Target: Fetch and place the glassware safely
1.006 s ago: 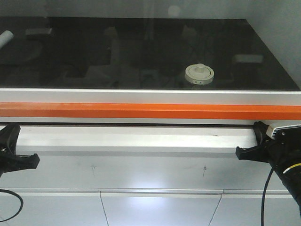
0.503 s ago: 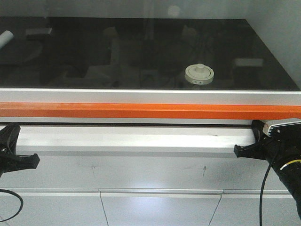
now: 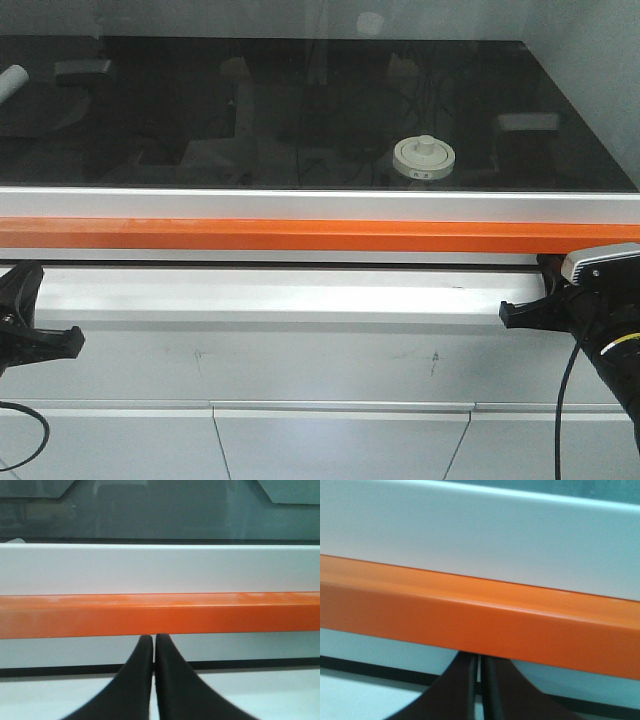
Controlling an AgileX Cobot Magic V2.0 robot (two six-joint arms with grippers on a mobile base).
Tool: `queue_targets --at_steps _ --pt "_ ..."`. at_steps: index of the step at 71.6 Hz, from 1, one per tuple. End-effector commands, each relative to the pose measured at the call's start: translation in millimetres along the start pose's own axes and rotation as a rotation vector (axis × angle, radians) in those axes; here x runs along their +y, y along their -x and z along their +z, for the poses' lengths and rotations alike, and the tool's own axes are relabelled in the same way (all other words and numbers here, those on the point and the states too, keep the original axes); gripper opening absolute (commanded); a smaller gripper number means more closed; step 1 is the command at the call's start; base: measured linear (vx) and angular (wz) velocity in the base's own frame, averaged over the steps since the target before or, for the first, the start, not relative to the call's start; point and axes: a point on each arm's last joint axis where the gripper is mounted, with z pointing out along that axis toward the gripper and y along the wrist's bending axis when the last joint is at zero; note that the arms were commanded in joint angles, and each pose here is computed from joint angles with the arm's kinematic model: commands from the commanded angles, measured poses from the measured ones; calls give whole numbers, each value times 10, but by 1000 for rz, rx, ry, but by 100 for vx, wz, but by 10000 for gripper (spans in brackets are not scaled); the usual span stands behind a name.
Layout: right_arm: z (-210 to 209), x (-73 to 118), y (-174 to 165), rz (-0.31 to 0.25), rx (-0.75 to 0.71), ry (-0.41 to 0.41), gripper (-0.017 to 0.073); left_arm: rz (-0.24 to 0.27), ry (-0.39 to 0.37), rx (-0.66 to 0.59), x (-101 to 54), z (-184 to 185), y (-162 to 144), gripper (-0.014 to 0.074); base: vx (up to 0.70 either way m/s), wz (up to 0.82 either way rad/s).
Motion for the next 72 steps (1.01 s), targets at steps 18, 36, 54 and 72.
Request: queue_targets --at_steps 18,36,54,72 --pt "-6 -34 353 -21 -286 -25 -1 9 -8 -28 -13 151 -72 -7 0 0" --pt "-6 -34 353 -20 -286 -24 -1 34 -8 -56 -12 337 -129 -7 0 0" --pt "-8 -33 350 -20 -285 -23 -1 34 -9 -102 -15 494 -80 -7 0 0" --pt "-8 -34 350 -19 -285 -24 -1 47 -8 -121 -16 633 -66 -7 0 0"
